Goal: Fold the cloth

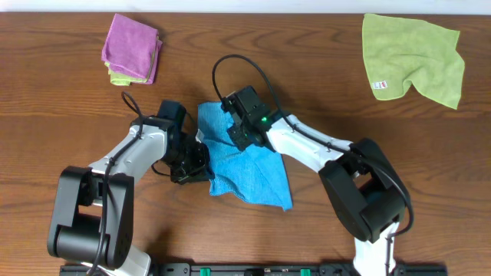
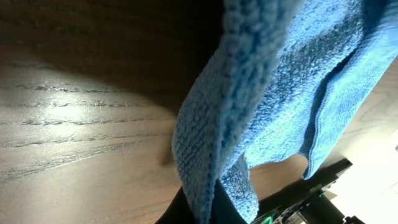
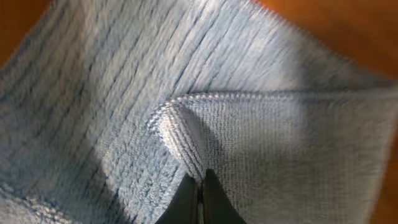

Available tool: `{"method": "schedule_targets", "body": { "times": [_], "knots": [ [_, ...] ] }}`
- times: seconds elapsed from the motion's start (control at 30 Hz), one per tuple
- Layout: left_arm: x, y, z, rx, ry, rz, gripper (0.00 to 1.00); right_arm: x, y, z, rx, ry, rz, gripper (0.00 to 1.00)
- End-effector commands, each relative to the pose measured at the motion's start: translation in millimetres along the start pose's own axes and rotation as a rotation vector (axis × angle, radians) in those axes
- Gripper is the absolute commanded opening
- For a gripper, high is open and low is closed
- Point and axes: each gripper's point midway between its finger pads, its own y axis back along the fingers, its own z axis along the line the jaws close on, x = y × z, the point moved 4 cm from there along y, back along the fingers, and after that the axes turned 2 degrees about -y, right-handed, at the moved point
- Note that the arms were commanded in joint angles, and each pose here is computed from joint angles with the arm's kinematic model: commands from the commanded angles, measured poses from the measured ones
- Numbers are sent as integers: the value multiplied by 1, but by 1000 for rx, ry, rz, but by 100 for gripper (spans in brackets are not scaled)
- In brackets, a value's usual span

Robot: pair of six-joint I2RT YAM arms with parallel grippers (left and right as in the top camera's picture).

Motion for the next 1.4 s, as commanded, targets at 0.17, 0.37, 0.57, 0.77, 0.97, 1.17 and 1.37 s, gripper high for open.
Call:
{"method": "schedule_targets", "body": {
  "times": [0.17,0.37,0.57,0.77,0.97,1.17,1.37],
  "knots": [
    [-4,5,-2,-7,-29,-21,6,-33,23,-20,173,-29,-24,1],
    [-4,5,-2,-8,-29,-22,6,-25,29,-47,248,-62,29,1],
    [-4,5,-1,-18,-31,-26,6,-7,33,-82,285,-130,118,1],
    [-4,5,-1,-17,-31,-26,6,3,37,-117,317,-203,152,1],
    [-4,5,-1,-17,-31,-27,6,20,44,-144,357,-255,219,38],
    [-5,5,-1,-17,-32,-28,6,38,53,-164,421,-291,293,54],
    [-5,5,-1,-16,-33,-30,6,37,73,-139,242,-289,300,67]
  ]
}}
